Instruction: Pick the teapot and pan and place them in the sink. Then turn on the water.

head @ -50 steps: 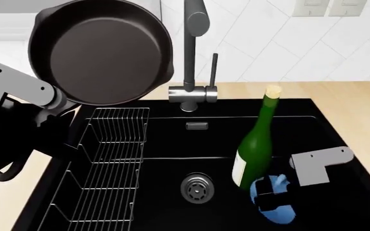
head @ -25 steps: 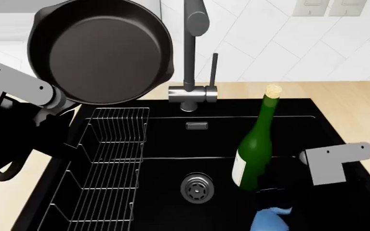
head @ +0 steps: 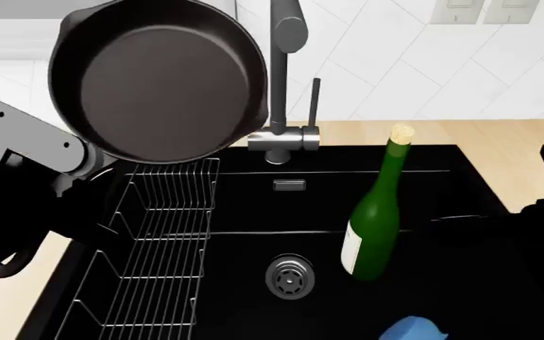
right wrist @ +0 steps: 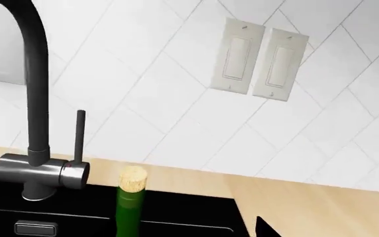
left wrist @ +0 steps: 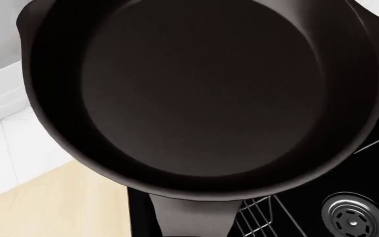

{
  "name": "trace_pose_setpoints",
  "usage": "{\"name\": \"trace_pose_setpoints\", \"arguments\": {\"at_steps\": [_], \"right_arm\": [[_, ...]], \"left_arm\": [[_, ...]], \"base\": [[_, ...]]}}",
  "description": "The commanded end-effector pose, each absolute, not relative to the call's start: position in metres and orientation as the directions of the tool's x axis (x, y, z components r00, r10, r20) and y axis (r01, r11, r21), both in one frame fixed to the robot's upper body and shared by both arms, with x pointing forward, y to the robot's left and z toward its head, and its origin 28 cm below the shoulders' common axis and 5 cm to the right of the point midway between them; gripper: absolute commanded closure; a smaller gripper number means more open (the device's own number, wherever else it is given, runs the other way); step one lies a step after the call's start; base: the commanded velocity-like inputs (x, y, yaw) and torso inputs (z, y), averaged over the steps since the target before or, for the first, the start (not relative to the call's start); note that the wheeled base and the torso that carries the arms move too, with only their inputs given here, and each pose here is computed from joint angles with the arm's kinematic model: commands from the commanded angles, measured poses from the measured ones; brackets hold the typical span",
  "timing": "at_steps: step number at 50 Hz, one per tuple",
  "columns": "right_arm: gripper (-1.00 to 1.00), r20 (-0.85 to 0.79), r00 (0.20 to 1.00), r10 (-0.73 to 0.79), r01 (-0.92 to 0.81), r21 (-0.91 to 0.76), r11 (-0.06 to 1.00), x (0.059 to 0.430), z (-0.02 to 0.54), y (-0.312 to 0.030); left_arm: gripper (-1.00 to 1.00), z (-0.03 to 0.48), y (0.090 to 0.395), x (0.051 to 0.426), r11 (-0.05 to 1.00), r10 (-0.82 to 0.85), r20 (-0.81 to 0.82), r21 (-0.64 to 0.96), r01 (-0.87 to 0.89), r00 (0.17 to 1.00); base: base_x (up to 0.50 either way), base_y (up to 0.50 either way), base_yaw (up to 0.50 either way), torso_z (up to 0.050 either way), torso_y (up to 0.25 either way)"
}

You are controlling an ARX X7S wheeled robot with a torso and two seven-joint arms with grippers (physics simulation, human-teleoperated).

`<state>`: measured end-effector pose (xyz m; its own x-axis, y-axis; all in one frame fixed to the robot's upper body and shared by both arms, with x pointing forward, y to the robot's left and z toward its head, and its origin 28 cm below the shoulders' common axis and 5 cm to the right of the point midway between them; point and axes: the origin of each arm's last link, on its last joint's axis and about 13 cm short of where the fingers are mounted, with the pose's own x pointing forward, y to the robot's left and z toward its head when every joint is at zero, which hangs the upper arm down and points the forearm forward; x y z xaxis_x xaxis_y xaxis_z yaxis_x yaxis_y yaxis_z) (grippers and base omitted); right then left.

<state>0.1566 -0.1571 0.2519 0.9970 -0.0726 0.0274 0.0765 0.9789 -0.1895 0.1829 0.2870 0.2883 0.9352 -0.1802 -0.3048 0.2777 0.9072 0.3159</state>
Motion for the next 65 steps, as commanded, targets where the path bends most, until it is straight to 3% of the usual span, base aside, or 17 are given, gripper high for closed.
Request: {"name": "trace_pose_setpoints", "arguments": {"at_steps": [1,12,65], "right_arm": [[-1.0,0.114,0.99,-0.085,0.106,-0.191,0.976,0.145,0.268,-0.156],[-1.0,0.133,0.988,-0.084,0.106,-0.17,0.98,0.143,0.264,-0.16],[-1.0,0.132,0.987,-0.091,0.108,-0.13,0.986,0.143,0.251,-0.169]], "left_arm": [[1.0,0.301,0.281,0.168,0.879,-0.184,-0.266,0.386,0.28,0.946],[1.0,0.323,0.277,0.154,0.835,-0.149,-0.3,0.473,0.282,0.942],[1.0,0.338,0.243,0.175,0.642,-0.12,-0.528,0.605,0.471,0.841]], "base": [[0.0,-0.03,0.0,0.0,0.01],[0.0,-0.03,0.0,0.0,0.0],[0.0,-0.03,0.0,0.0,0.001]]}}
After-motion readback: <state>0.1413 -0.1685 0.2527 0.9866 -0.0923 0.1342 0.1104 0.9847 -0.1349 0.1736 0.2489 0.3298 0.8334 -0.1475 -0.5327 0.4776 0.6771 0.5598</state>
